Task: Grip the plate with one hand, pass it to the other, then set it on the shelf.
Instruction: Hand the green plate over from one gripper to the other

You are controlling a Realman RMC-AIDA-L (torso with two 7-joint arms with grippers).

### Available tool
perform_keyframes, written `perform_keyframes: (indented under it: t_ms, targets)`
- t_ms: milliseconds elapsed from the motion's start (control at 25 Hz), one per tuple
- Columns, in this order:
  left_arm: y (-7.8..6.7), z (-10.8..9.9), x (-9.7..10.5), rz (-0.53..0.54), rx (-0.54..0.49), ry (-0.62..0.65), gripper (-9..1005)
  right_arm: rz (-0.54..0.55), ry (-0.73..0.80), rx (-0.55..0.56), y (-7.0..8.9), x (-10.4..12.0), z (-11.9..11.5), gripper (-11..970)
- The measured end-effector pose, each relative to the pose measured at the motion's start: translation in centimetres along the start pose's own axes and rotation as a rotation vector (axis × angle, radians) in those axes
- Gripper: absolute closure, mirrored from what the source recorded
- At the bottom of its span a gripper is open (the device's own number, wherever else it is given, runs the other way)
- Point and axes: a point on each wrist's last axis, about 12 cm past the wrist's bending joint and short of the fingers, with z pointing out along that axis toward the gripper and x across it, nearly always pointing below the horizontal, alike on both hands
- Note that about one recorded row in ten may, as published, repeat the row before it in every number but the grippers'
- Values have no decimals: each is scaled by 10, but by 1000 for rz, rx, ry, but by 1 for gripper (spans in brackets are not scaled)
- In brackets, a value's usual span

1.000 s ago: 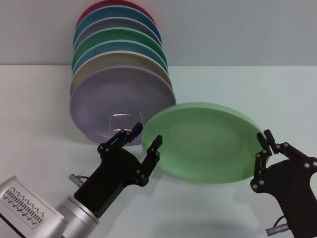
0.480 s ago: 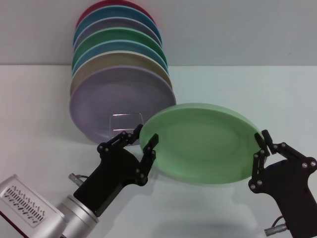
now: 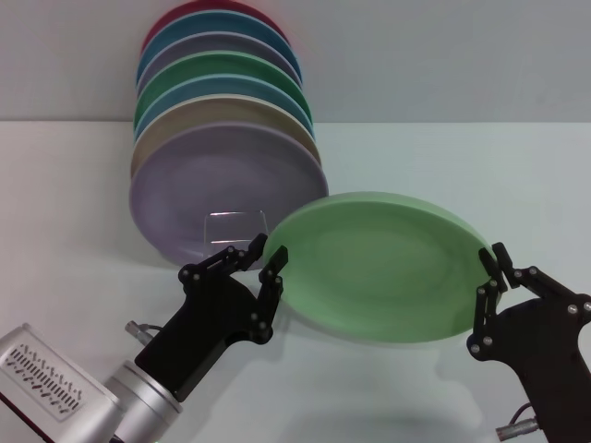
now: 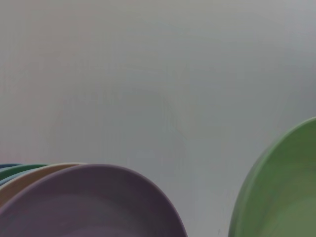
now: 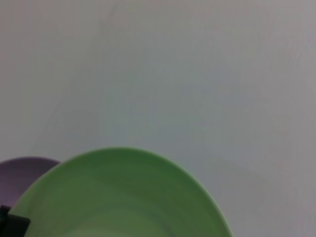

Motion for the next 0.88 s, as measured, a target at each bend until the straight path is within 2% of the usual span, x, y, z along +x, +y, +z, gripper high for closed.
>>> perform_keyframes:
  t_ms: [680,880]
  targets:
    - [2,1,2,9,2,15,816,-2,-4,-5,0,0,0,938]
    - [2,1,2,9,3,15,864,-2,-2,-8,0,0,0,939]
